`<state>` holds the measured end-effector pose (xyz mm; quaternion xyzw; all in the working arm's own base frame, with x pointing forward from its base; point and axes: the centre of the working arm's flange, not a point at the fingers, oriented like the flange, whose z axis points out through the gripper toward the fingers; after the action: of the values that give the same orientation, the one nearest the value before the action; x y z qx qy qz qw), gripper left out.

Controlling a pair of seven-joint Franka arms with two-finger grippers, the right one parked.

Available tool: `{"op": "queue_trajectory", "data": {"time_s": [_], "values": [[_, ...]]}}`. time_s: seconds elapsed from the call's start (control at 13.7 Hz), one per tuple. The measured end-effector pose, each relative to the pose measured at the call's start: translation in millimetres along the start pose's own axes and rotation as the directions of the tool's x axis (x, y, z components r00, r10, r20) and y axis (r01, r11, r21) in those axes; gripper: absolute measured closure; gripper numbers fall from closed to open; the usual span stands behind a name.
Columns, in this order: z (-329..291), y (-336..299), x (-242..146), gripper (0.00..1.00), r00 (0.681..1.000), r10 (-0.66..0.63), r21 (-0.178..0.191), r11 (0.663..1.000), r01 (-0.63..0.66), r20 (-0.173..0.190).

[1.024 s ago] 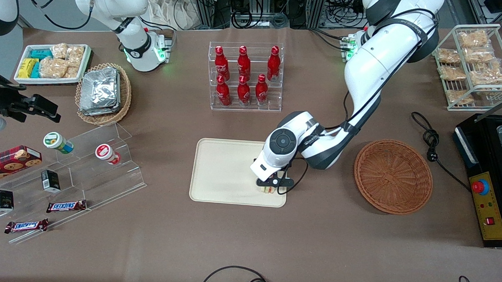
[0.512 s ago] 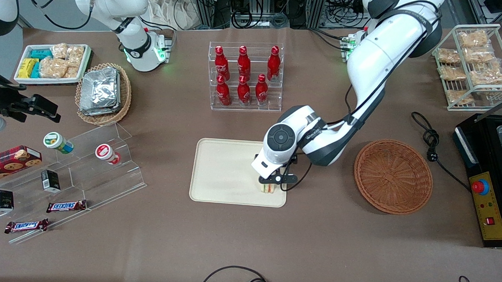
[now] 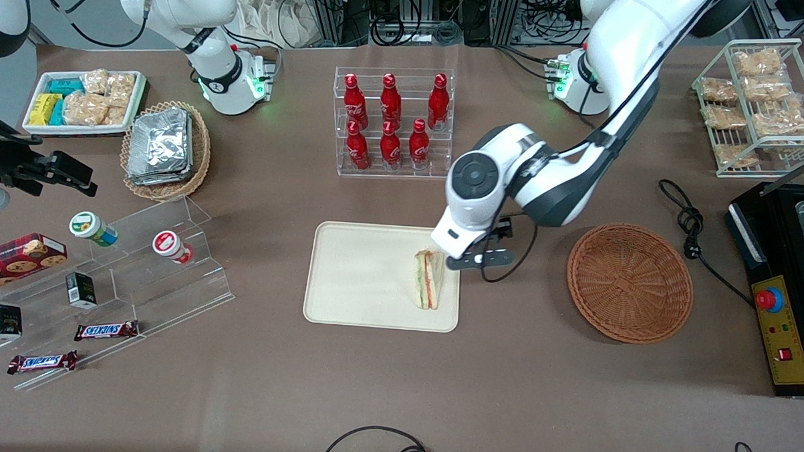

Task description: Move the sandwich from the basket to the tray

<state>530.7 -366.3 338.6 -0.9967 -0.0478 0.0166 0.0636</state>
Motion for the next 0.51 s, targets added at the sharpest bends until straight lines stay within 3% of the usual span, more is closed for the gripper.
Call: {"op": "queue_trajectory", "data": {"time_s": [0.29,0.51], "values": [[-25,-63,-10,0.0,0.997,-0.046,0.048,0.998,0.049,-0.06],[-66,-120,14,0.0,0.998,-0.055,0.017,0.998,0.055,-0.022]]}}
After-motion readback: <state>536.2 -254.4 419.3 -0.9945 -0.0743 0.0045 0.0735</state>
